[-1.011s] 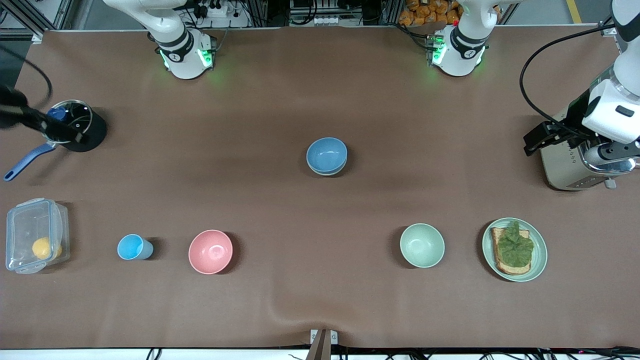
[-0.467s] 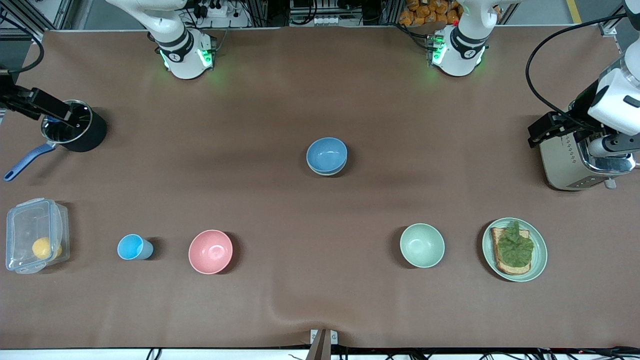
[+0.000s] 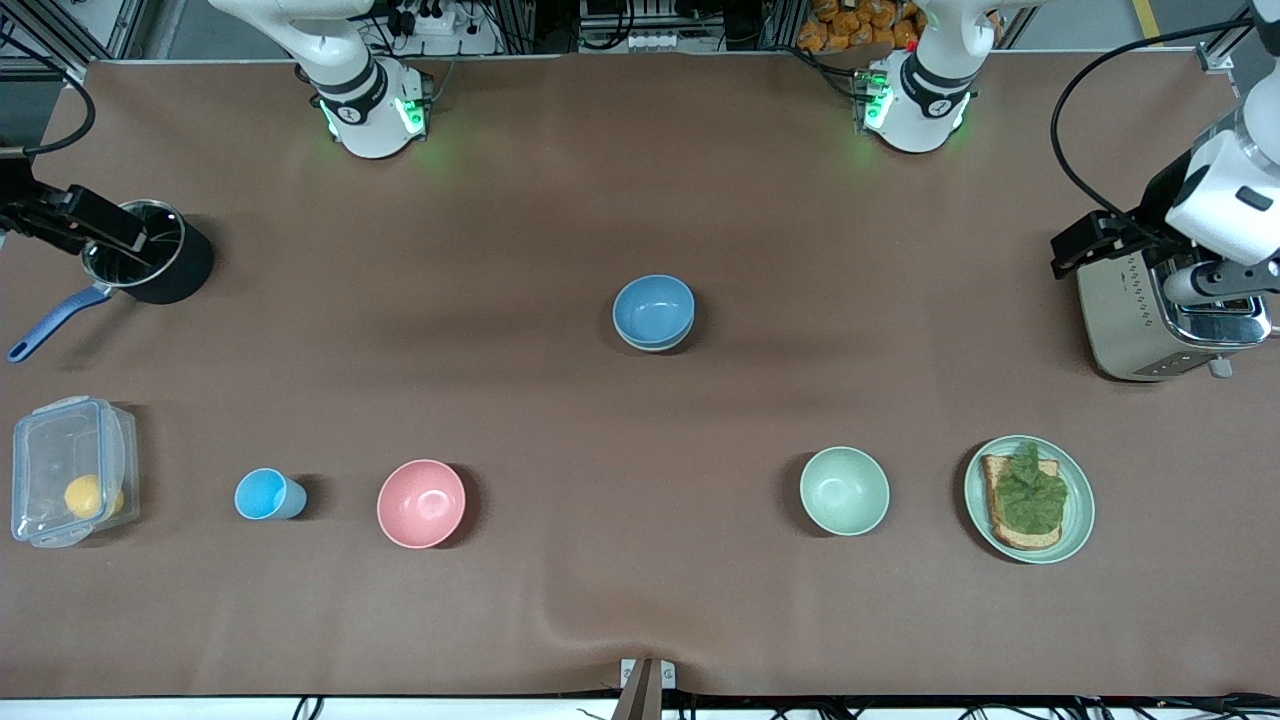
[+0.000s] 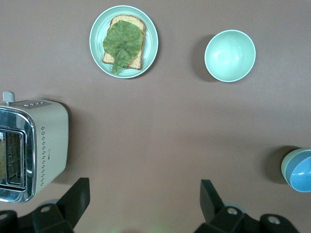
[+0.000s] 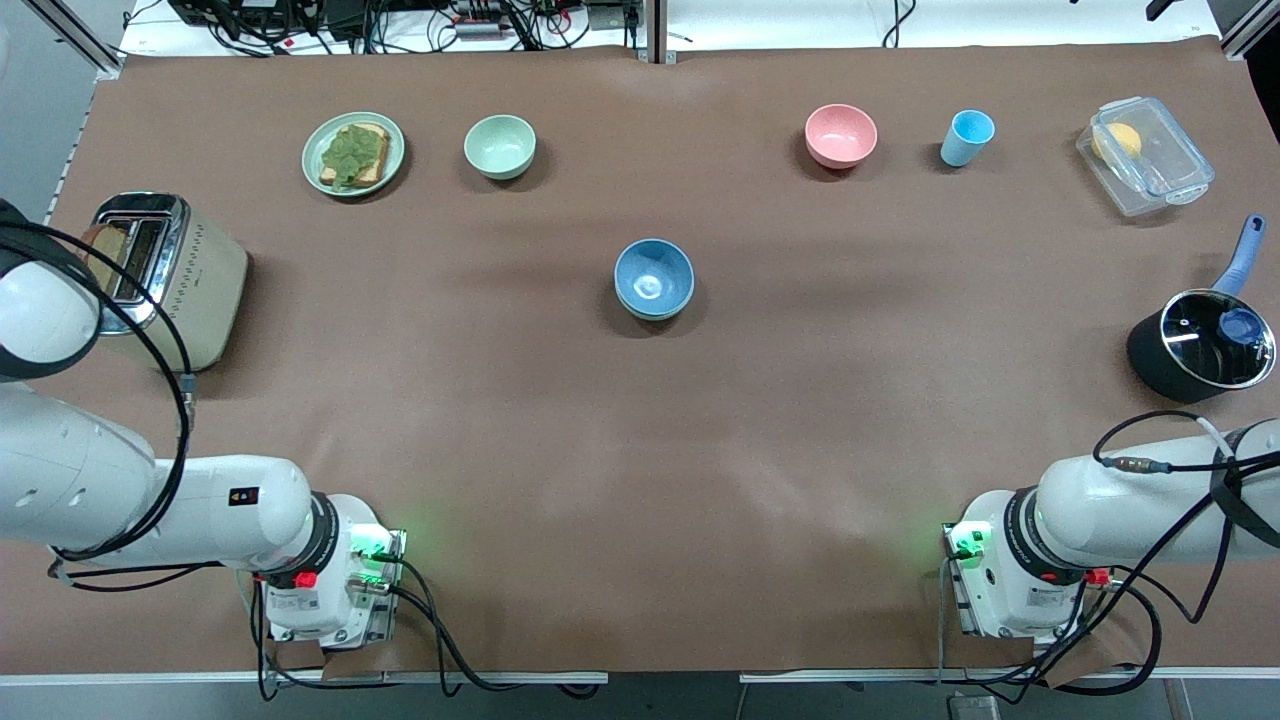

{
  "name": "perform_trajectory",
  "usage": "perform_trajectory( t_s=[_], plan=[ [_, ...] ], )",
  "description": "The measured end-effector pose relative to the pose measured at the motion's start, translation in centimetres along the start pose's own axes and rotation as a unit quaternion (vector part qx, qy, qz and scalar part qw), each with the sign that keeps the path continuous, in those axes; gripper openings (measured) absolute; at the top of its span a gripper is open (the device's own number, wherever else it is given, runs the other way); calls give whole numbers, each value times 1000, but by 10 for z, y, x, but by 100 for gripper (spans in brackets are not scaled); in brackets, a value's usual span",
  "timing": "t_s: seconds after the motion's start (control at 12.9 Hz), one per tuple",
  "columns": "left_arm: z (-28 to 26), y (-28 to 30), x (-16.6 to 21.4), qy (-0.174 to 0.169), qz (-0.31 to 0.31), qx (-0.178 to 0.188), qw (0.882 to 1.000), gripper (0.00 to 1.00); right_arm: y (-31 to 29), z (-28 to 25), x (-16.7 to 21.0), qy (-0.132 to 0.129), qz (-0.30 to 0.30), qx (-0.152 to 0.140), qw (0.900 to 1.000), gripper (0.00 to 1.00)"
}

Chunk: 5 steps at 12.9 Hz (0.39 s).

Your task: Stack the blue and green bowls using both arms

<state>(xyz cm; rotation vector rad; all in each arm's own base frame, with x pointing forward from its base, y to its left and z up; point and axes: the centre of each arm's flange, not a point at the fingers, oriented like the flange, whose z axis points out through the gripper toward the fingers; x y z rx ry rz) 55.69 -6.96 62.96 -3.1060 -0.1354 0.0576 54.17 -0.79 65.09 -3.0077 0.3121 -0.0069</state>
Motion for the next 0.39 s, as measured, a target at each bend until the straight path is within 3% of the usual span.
perform_trajectory(
  t_s=[0.39],
  plan=[
    [-7, 1, -2, 1, 24, -5, 1000, 100, -1, 0, 0, 0, -2, 0, 1000, 100]
  ],
)
